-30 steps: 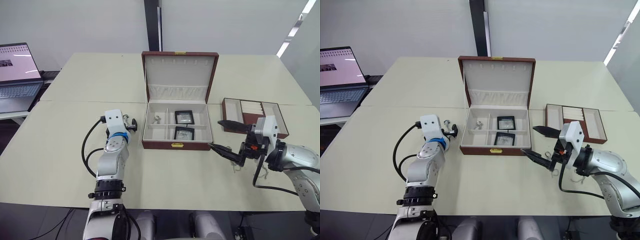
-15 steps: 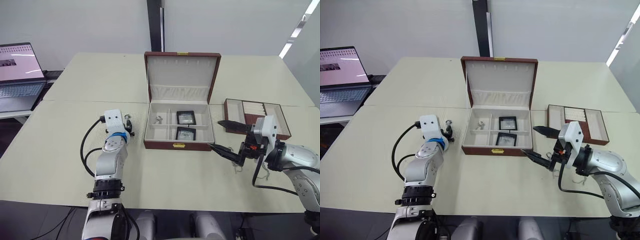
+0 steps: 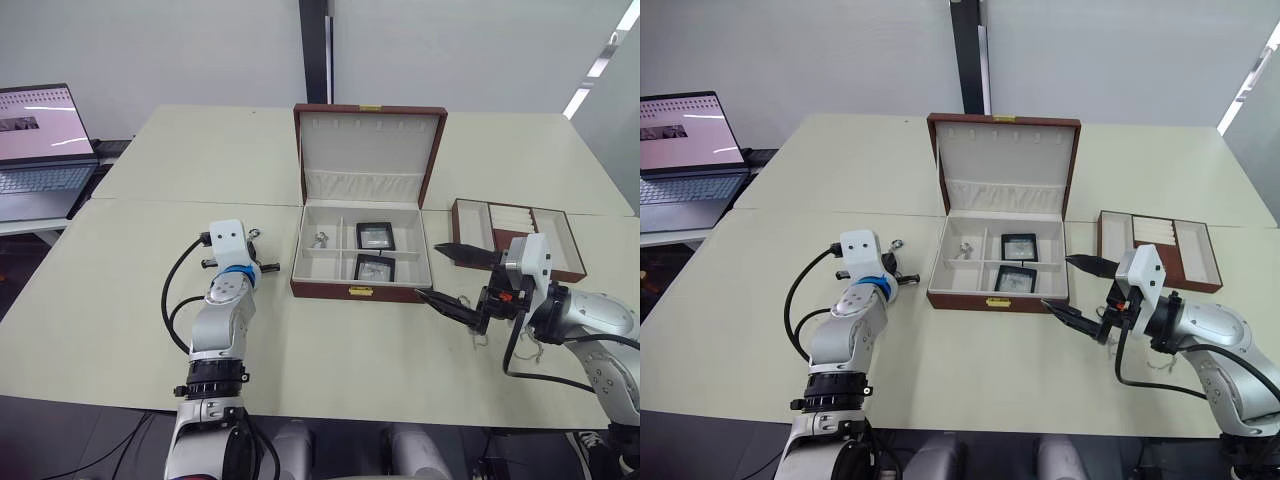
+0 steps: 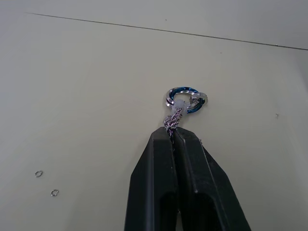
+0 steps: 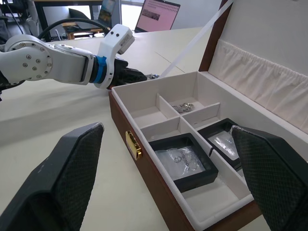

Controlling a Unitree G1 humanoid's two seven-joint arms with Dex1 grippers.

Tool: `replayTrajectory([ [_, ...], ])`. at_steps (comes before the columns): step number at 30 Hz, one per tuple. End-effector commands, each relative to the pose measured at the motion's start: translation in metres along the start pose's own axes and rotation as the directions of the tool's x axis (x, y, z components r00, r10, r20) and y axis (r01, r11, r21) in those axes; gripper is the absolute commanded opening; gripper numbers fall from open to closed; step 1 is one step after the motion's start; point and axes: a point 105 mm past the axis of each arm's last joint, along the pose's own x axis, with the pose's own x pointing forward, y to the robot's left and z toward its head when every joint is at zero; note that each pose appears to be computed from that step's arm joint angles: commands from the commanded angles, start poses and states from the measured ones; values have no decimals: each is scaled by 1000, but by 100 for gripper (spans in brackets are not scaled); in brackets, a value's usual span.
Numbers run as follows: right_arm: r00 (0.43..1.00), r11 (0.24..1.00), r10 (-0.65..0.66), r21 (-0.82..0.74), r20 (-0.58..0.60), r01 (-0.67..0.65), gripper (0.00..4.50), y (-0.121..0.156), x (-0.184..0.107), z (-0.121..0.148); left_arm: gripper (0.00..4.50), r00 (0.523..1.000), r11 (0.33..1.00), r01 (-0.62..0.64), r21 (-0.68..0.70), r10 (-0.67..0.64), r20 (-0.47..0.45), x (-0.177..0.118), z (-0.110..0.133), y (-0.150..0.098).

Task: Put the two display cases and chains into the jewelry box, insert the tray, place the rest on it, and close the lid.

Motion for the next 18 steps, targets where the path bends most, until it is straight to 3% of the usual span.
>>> replayTrajectory([
  [1, 999, 999, 8, -33, 33, -7, 450, 3, 1, 9, 5, 1000, 999, -8, -39, 8, 14, -3, -3, 3],
  [12, 996, 999, 5, -36, 90, -2, 450, 3, 1, 24, 5, 979, 997, 16, -80, 1, 205, -25, 41, 12],
  [18, 994, 999, 15, -32, 109, -12, 450, 9, 0, 33, 5, 968, 997, 46, -59, -30, 250, -35, 58, 9],
])
